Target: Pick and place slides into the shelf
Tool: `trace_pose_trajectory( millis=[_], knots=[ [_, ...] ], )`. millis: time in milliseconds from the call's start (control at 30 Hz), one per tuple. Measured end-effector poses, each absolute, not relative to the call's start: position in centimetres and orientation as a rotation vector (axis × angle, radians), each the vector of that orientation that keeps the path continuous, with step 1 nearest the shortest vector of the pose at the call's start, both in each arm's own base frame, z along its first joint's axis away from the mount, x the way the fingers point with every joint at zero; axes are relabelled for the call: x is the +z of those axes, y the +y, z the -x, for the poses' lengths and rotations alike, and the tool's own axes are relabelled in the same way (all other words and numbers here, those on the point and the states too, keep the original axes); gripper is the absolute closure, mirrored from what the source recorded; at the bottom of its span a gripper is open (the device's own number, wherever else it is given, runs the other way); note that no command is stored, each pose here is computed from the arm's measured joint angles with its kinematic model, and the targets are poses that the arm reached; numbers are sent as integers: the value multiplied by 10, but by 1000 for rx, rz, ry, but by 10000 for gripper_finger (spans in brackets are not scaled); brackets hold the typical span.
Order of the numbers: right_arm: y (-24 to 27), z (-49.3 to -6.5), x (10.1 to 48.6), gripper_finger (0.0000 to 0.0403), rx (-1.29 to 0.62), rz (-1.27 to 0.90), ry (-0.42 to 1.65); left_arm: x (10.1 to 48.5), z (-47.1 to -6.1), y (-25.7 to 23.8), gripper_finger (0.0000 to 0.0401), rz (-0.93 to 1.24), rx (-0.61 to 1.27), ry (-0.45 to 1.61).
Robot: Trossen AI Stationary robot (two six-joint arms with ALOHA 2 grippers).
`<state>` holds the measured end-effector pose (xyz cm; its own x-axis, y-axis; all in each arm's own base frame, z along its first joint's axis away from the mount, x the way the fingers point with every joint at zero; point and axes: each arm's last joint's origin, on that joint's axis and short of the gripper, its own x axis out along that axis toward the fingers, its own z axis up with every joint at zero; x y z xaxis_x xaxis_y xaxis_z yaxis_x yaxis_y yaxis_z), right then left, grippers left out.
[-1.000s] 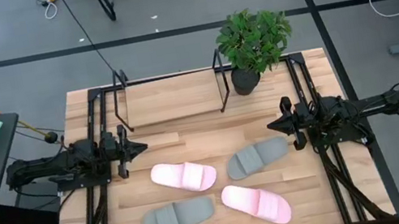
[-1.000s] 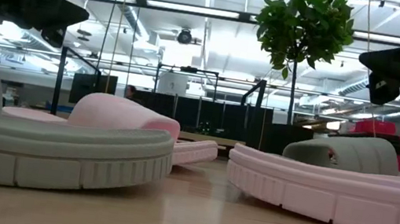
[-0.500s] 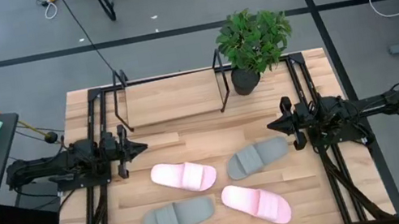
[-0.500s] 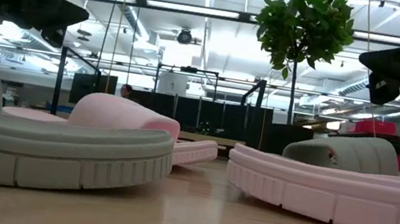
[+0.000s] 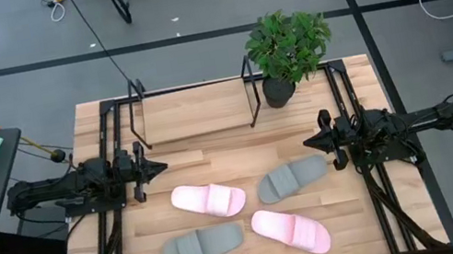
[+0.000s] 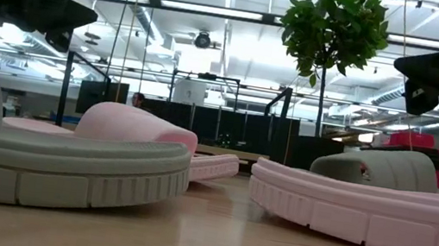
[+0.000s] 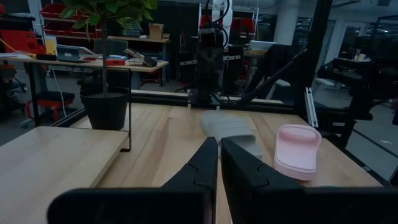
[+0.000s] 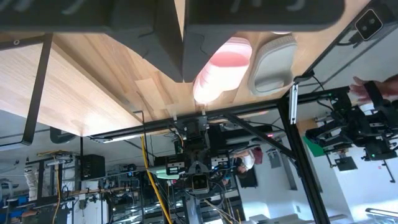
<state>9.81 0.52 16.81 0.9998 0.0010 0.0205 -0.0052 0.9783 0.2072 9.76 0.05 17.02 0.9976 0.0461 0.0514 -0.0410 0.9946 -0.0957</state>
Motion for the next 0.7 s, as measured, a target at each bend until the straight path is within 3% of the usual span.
trace_pose_trajectory(
  millis=[367,700],
  knots=[
    [5,-98,168,389,3,-209,-21,170,-98,0,362,94,44,-53],
    [5,-98,168,389,3,-209,-21,170,-98,0,373,95,44,-53]
  ],
)
